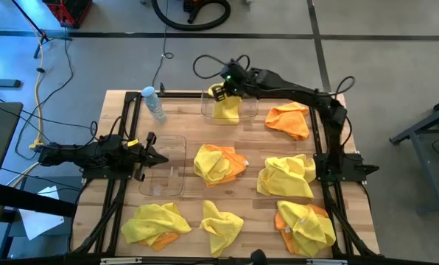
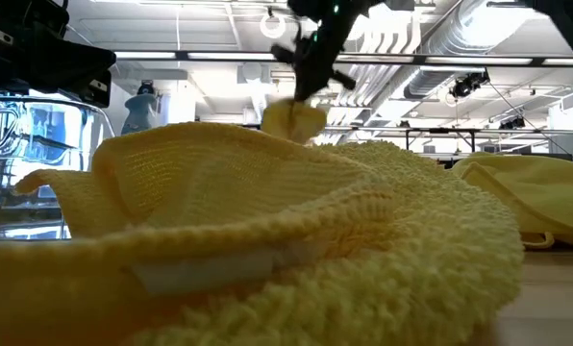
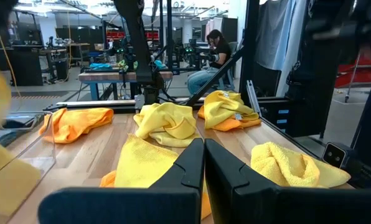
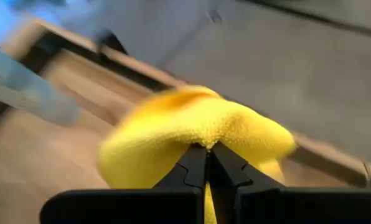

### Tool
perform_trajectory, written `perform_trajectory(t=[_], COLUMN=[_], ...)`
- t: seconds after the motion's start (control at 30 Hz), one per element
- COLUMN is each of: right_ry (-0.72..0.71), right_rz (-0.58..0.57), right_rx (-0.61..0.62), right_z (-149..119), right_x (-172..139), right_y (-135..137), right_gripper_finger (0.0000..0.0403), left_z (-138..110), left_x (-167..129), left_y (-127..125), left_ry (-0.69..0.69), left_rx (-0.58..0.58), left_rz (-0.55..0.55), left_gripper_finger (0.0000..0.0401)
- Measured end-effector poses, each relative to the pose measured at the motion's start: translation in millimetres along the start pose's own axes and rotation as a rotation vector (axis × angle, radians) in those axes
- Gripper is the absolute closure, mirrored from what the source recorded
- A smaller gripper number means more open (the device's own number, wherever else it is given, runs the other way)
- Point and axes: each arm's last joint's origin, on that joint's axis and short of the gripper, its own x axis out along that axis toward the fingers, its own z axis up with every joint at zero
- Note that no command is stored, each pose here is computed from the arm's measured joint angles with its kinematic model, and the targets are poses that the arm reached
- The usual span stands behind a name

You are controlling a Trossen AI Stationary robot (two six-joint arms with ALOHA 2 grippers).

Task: Sort microfiber towel by color & place in baskets
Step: Put the yellow microfiber towel into the top transparent bin

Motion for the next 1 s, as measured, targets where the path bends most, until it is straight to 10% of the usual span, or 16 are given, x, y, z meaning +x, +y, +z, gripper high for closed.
perform_trajectory(t=[0.47, 1.0], right_ry=[0.315, 0.363], right_rz=[-0.198, -0.247], right_rx=[0.027, 0.008], right_z=[-35.0, -29.7], right_x=[58.6, 38.4], right_y=[-19.7, -35.1], right_gripper_finger=[0.0373, 0.021], left_z=[-0.1, -0.1], left_x=[0.0, 0.0], left_y=[0.0, 0.0], left_ry=[0.0, 0.0], left_rx=[0.0, 0.0], left_rz=[0.0, 0.0], left_gripper_finger=[0.04, 0.04])
